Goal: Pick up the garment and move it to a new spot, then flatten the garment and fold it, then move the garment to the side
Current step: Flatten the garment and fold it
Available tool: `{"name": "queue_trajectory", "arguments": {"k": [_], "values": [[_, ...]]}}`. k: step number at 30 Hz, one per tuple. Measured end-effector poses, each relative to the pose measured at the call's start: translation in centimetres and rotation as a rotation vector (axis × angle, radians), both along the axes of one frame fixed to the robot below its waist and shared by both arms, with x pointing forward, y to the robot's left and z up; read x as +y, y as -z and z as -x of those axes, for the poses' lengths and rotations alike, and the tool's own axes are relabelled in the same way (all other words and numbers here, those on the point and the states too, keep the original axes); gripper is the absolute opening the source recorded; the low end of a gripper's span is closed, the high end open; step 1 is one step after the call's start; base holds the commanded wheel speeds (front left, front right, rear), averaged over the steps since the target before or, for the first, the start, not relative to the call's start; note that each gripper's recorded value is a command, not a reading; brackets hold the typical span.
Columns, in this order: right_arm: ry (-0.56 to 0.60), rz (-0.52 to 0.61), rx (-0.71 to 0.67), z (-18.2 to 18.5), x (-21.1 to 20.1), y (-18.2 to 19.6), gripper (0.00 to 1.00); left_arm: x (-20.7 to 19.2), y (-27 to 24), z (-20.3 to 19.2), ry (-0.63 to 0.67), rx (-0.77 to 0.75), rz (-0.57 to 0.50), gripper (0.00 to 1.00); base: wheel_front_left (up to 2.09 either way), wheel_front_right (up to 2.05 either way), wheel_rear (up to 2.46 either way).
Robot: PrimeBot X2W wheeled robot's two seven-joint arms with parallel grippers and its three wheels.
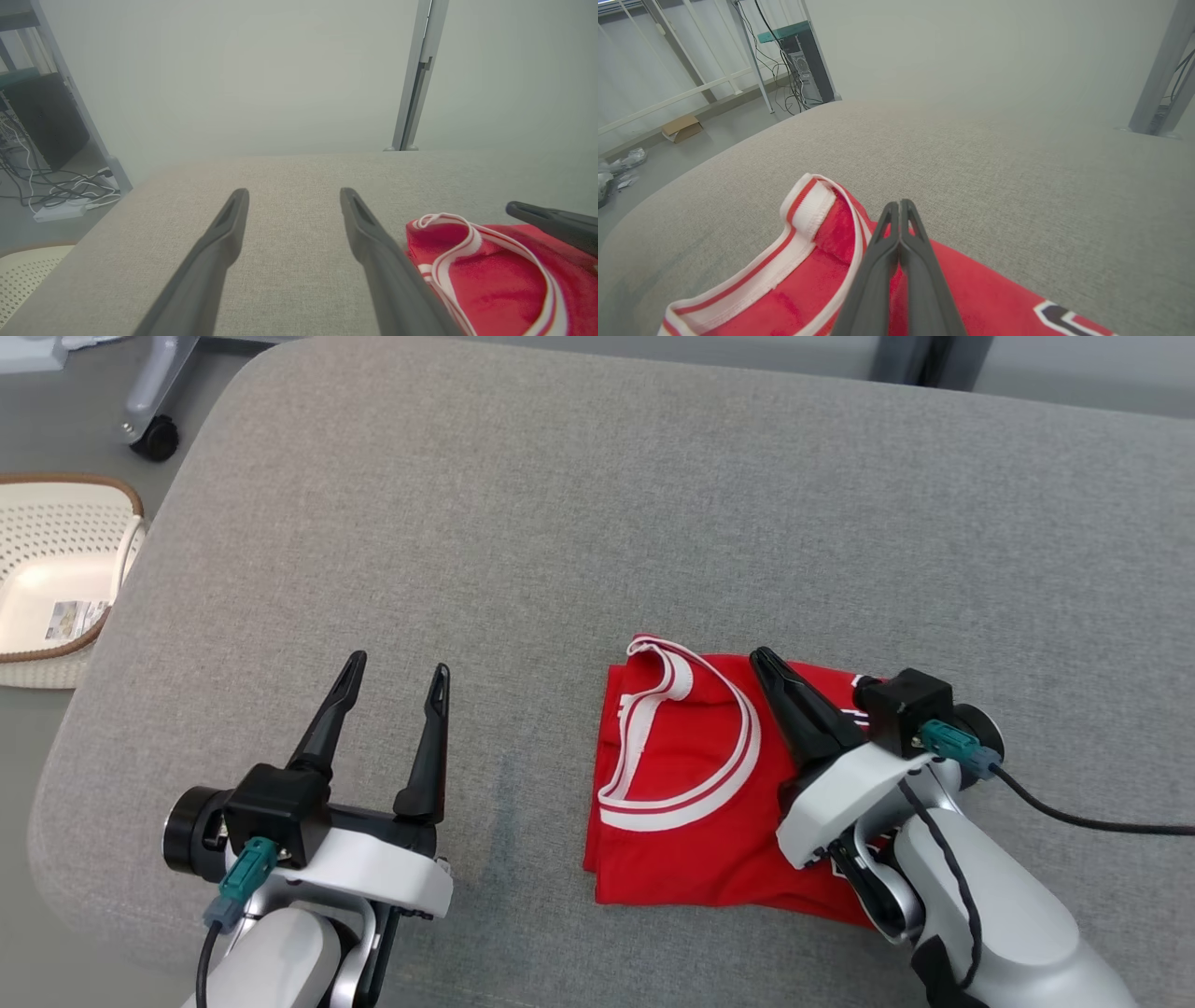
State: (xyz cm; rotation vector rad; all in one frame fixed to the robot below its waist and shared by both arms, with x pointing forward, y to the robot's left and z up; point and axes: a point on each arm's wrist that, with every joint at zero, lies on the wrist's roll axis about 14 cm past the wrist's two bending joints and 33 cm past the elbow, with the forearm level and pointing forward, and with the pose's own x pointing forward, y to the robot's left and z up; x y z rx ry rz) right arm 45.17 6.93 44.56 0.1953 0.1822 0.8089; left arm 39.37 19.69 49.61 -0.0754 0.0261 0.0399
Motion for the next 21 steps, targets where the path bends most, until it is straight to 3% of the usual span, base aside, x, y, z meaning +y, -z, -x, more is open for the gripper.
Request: {"name": "queue_trajectory", "arguments": {"k": [10,21], "values": [[-0.160,0.006,0.057,1.5,5.2,2.2,0.00,0.4,1.6,-0.5,-0.017,0.035,0.001,1.00,0.00,0.00,0.00],[-0.239,0.057,0.094,2.9,6.8,3.6,0.00,-0.4,1.9,-0.9,0.007,0.035,0.013,1.00,0.00,0.00,0.00]]}}
